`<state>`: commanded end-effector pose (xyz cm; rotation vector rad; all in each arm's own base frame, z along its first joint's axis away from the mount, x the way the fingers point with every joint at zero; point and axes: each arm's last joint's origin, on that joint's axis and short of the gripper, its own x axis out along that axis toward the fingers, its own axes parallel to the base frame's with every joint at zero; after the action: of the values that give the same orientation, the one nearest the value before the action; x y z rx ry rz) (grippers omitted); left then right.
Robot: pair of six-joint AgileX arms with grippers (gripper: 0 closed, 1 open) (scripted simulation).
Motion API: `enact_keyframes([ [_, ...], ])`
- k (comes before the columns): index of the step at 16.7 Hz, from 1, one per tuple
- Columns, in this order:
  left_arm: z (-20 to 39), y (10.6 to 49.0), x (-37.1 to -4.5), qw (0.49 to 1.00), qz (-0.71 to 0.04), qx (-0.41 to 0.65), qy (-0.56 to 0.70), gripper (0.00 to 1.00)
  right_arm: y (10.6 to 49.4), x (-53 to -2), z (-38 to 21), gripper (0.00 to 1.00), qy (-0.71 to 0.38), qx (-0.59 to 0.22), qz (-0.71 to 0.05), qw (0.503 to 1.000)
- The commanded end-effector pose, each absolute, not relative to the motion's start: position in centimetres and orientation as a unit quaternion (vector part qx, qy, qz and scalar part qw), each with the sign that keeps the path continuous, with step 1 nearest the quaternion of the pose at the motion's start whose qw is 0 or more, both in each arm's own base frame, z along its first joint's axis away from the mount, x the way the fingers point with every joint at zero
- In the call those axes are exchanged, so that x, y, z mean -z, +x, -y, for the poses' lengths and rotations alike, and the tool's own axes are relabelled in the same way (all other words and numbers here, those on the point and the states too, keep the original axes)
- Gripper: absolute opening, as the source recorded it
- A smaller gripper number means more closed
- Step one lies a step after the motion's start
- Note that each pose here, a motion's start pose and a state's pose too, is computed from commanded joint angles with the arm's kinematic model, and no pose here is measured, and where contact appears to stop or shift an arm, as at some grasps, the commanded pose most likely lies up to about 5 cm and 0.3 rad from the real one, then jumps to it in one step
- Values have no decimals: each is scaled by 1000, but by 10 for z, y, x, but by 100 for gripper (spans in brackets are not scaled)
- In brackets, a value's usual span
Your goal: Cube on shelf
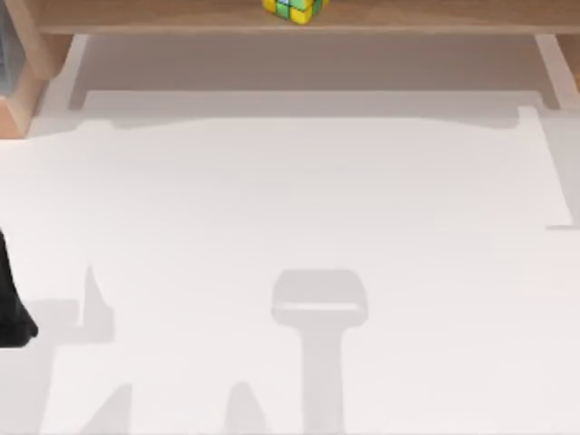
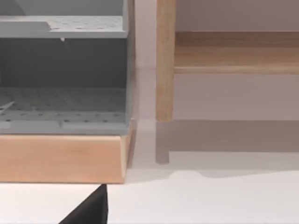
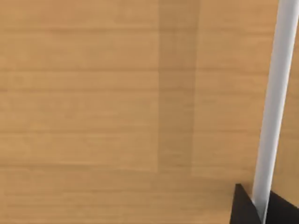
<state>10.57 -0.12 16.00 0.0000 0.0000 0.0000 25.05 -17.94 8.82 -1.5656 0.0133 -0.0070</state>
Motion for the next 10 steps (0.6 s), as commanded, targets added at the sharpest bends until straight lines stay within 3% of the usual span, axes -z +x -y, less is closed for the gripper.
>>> enact_keyframes([
  [10, 1, 106, -160, 1000, 0, 0, 0, 100, 313, -88, 180, 0, -705, 3, -6, 709],
])
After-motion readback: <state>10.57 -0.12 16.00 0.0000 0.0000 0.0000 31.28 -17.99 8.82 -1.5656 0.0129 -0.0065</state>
